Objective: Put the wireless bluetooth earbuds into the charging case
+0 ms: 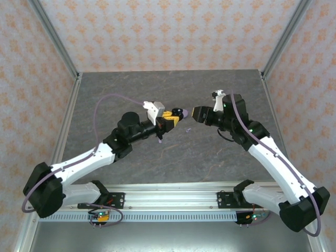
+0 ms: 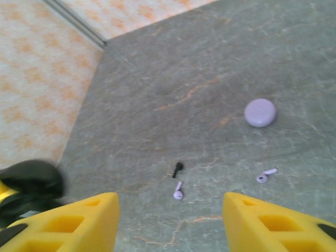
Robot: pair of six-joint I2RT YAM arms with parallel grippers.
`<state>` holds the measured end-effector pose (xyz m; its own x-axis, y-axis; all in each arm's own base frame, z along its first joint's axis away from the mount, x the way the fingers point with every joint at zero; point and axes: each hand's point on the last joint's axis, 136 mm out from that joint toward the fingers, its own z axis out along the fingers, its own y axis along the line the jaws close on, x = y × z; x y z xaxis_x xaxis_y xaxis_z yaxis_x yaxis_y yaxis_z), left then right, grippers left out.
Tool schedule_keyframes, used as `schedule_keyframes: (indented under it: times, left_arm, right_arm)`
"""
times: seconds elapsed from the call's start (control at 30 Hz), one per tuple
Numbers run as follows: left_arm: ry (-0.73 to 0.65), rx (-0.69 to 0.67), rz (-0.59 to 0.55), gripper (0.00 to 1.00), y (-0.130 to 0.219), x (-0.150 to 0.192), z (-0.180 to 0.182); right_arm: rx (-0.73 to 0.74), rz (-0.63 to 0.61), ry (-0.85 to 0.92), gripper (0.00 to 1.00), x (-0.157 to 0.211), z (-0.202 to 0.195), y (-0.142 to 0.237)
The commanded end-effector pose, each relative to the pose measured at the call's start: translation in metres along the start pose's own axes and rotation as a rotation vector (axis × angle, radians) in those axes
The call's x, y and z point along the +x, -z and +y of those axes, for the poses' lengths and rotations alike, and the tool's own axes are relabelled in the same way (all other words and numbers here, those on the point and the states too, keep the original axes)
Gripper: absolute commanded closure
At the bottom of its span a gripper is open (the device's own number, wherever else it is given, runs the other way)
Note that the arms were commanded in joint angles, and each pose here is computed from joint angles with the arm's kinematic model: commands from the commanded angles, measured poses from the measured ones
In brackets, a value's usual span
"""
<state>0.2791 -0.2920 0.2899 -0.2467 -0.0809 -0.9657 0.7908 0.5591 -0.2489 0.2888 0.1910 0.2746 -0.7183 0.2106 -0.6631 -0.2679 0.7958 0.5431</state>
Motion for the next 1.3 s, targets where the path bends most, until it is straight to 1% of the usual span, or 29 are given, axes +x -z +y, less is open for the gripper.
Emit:
schedule_keyframes:
  times: [0.0,0.17,0.3,0.53,0.63,0.83,1.03,1.27]
  left_arm:
    - [-0.043,-0.034,0.059,0.93,0.017,0.010,0.000]
    - [-0.049,-0.084,0.101,0.93,0.042,0.007,-0.001]
    - [-0.052,-0.131,0.092,0.93,0.060,0.001,0.001]
    - [-0.038,-0.159,0.068,0.93,0.084,-0.009,-0.002]
    - [-0.024,-0.171,0.064,0.93,0.092,-0.011,-0.003]
    - [-0.033,-0.191,0.058,0.93,0.106,-0.012,-0.004]
    - [-0.033,-0.202,0.046,0.93,0.114,-0.012,-0.004]
    - [-0.032,-0.199,0.034,0.93,0.115,-0.012,-0.004]
  right_arm:
    - [0.096,0.038,-0.031,0.47,0.001,-0.015,-0.016]
    - [0.081,0.169,-0.061,0.50,0.014,-0.017,-0.059]
    - [0.058,0.277,-0.096,0.52,0.029,-0.016,-0.092]
    - [0.114,0.431,-0.082,0.53,0.064,-0.006,-0.146]
    - [0.139,0.467,-0.106,0.54,0.079,-0.002,-0.166]
    - [0.249,0.515,-0.138,0.58,0.104,0.001,-0.197]
    - [0.378,0.544,-0.181,0.60,0.125,-0.006,-0.217]
    - [0.422,0.572,-0.190,0.63,0.139,-0.007,-0.234]
